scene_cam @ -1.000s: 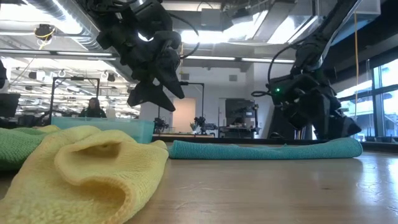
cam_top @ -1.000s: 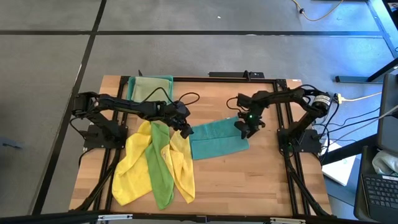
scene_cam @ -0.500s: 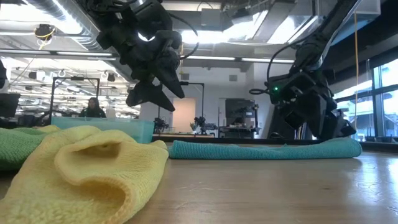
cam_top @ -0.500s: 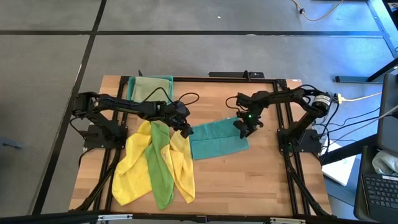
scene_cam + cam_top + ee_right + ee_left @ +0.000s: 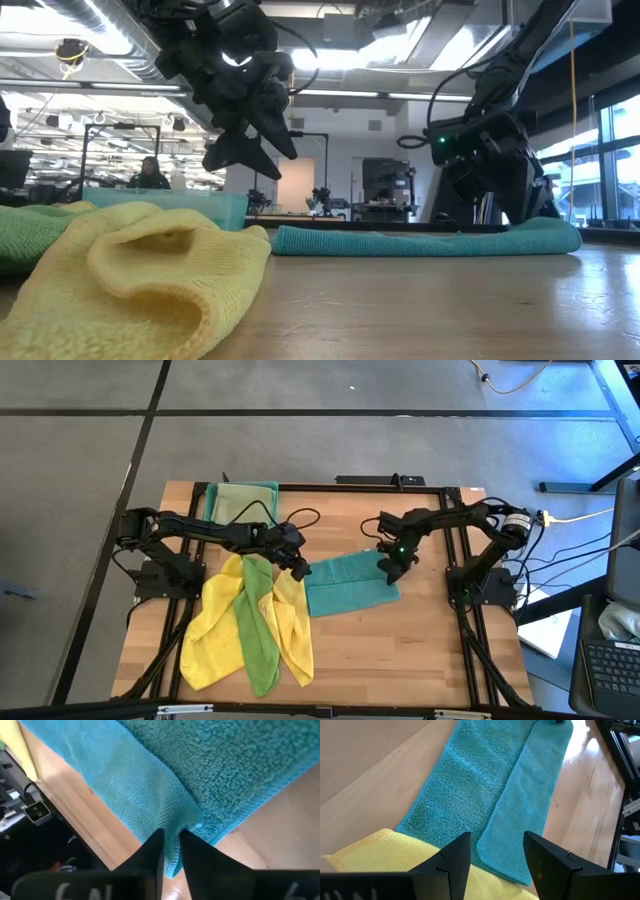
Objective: Fold microfiber towels
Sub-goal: Fold the blue microfiber cloth
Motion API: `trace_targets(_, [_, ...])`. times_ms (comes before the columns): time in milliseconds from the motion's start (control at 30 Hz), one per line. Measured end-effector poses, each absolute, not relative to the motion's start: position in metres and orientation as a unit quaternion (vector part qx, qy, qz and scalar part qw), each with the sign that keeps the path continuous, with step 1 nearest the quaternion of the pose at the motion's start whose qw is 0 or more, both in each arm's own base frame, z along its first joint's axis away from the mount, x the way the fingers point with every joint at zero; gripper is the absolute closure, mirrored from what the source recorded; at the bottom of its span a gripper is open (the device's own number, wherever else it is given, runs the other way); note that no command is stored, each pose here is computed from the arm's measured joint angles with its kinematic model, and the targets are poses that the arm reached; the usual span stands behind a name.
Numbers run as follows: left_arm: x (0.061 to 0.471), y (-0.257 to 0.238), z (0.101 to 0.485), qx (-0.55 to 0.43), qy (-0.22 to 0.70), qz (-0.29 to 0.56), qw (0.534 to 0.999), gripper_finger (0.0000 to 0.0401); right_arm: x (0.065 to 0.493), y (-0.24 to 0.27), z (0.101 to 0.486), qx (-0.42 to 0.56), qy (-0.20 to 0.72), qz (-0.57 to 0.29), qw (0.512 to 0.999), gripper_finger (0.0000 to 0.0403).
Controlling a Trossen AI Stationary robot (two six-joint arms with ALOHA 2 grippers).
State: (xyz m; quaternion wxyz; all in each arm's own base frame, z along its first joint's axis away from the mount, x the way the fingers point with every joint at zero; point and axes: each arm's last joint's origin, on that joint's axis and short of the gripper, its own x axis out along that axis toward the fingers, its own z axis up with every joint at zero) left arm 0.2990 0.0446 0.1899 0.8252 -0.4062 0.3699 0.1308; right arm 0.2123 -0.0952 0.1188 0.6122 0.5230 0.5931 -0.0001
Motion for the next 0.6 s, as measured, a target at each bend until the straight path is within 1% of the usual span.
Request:
trace_targets(167, [0.299, 0.0446, 0.1899, -0.405, 0.37, 0.131, 0.826, 0.0227, 0.2139, -0.092, 0.1199, 0.498, 0.586, 0.054, 0.637, 0.0387])
trace_targets(233, [0.299, 0.0446, 0.1899, -0.405, 0.37, 0.131, 0.826, 0.0227, 0.2142, -0.0906, 0.1201, 0.492, 0.585, 0.067, 0.641, 0.0396])
trace_targets(467, [0.299, 0.0446, 0.1899, -0.405, 0.37, 0.131, 0.826, 0.0227, 0.2142, -0.0901, 0.1204, 0.459, 0.584, 0.091, 0.663, 0.0374])
trace_targets(600, [0.2991, 0.0446, 0.1899, -0.404, 0.37, 0.131, 0.826, 0.0227, 0.2135, -0.0907, 0.1271, 0.42, 0.585, 0.091, 0.688, 0.0385])
